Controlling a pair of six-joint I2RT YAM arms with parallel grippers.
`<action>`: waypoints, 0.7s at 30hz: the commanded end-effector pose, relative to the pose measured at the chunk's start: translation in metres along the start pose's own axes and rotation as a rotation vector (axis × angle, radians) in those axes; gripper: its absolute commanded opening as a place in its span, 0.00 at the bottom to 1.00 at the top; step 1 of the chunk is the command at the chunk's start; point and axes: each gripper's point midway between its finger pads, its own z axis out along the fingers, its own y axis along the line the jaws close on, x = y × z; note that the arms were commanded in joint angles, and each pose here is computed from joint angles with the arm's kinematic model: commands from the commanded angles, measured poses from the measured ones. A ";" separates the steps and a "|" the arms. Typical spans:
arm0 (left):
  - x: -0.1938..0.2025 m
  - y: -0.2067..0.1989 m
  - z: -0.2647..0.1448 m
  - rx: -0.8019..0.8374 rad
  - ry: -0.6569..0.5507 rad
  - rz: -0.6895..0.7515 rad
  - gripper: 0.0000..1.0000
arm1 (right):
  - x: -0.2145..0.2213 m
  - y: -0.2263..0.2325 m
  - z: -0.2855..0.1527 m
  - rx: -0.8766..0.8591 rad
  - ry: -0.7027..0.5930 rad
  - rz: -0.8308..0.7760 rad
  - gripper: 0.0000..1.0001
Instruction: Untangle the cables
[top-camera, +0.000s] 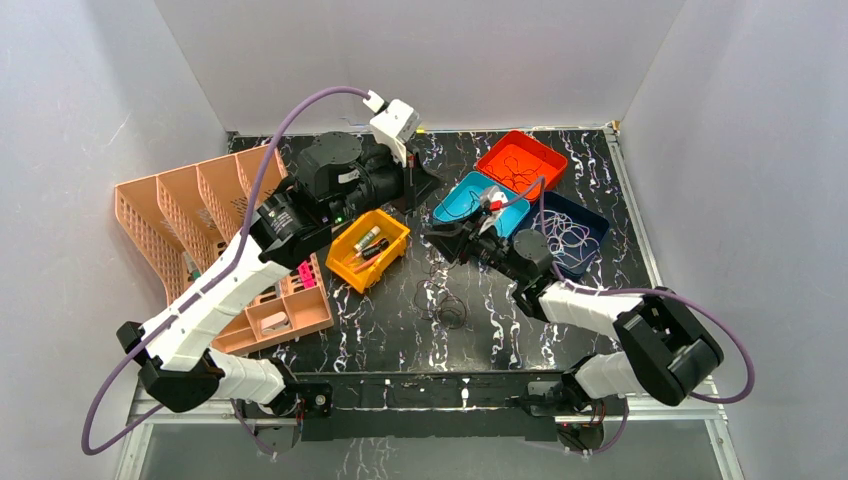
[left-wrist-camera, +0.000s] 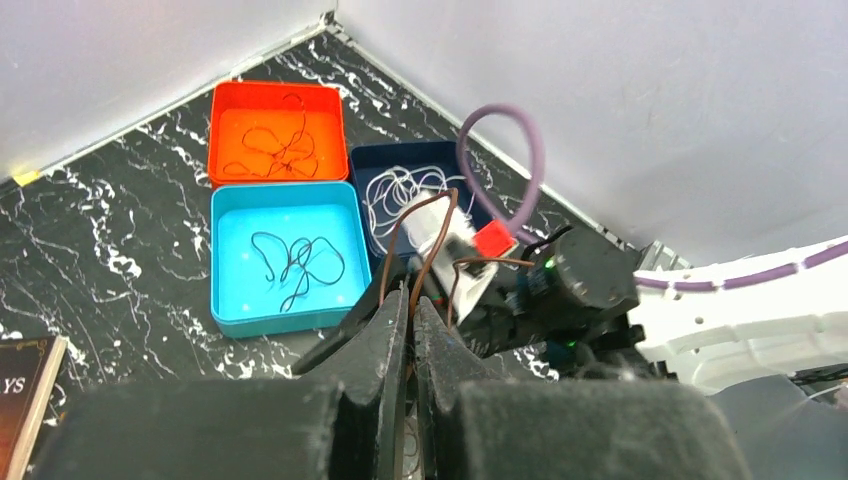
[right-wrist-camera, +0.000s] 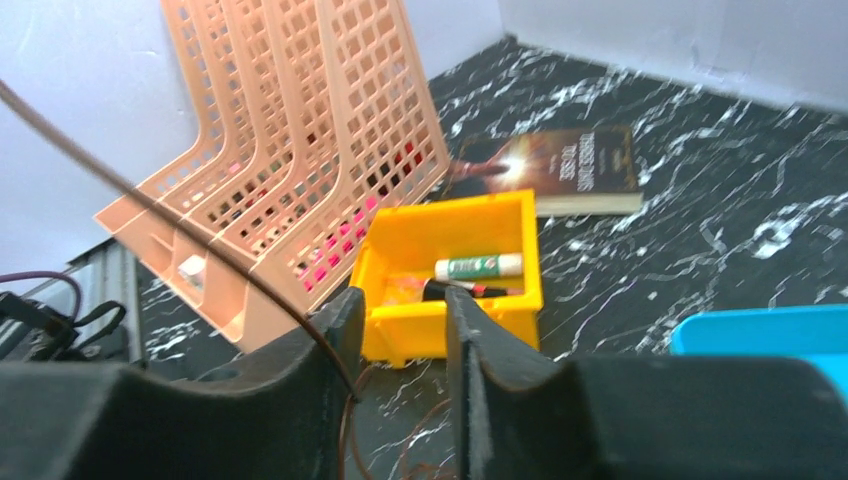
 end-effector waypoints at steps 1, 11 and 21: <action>-0.040 -0.015 -0.011 0.050 -0.097 0.015 0.00 | -0.012 0.011 0.004 -0.054 -0.056 0.032 0.36; -0.096 -0.021 -0.021 0.047 -0.238 0.058 0.00 | 0.059 -0.008 -0.035 0.060 0.094 0.114 0.26; -0.149 -0.020 -0.027 0.006 -0.372 0.125 0.00 | 0.102 -0.016 -0.067 0.137 0.187 0.171 0.26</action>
